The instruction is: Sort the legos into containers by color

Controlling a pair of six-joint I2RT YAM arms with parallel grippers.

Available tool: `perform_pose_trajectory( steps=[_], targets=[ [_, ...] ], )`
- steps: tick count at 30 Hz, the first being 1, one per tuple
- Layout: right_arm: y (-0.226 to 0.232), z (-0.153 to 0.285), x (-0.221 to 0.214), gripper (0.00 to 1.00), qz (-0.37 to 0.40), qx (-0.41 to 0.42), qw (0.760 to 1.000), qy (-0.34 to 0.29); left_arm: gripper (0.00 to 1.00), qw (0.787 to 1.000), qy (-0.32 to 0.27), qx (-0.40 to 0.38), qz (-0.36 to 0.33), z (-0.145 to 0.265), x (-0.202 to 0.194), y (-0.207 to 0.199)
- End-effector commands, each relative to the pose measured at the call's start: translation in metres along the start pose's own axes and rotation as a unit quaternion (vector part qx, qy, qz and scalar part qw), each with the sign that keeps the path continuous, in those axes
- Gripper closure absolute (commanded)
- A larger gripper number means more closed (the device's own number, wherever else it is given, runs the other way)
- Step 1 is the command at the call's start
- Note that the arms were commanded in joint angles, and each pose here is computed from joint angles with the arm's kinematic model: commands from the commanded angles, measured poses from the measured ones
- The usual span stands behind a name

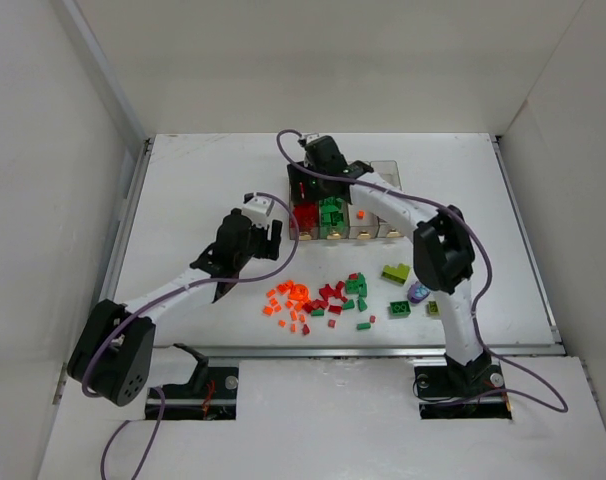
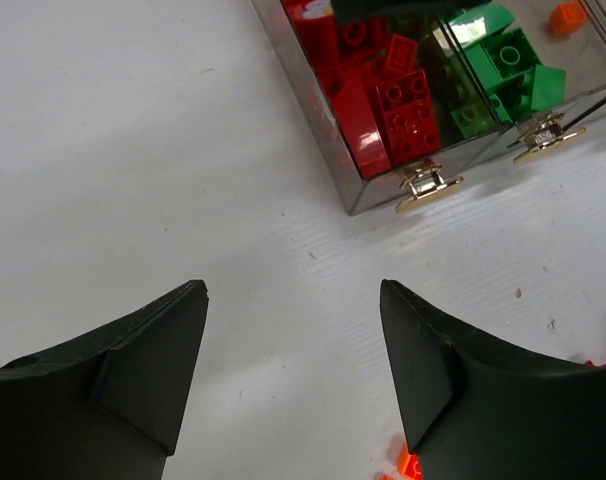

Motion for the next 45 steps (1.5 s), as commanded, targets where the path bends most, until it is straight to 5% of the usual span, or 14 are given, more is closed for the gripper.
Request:
perform_pose_trajectory(
  steps=[1, 6, 16, 23, 29, 45],
  targets=[
    [0.012, 0.063, 0.051, 0.27, 0.008, 0.034, 0.997, -0.064, 0.34, 0.999, -0.027, -0.018, -0.006, -0.002, 0.025, -0.005],
    [-0.014, 0.107, -0.001, 0.30, -0.002, 0.011, 1.000, -0.022, 0.34, 1.000, -0.022, -0.018, -0.007, -0.004, 0.022, -0.005],
    [-0.044, 0.118, -0.137, 0.39, -0.065, -0.029, 0.993, 0.095, 0.34, 1.000, -0.018, -0.013, -0.007, -0.007, 0.024, -0.004],
    [-0.039, 0.097, -0.161, 0.39, -0.058, -0.018, 0.991, 0.117, 0.33, 0.999, -0.024, -0.027, -0.026, -0.004, 0.025, -0.017],
    [-0.050, 0.090, -0.184, 0.51, -0.061, -0.042, 0.987, 0.141, 0.33, 0.998, -0.033, -0.032, -0.038, 0.001, 0.025, -0.022],
    [-0.052, 0.110, -0.219, 0.49, -0.067, -0.090, 0.984, 0.142, 0.31, 0.993, -0.052, -0.065, -0.086, 0.016, 0.020, -0.051]
  ],
)
Point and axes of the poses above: each gripper's point midway between its finger pads, its own z axis back along the fingers, its own y axis along the line the jaws close on, x = y × z, the point moved 1 cm from there along z, back along the fingers, and after that the axes turned 4 degrees about -z, right-handed, at the moved point
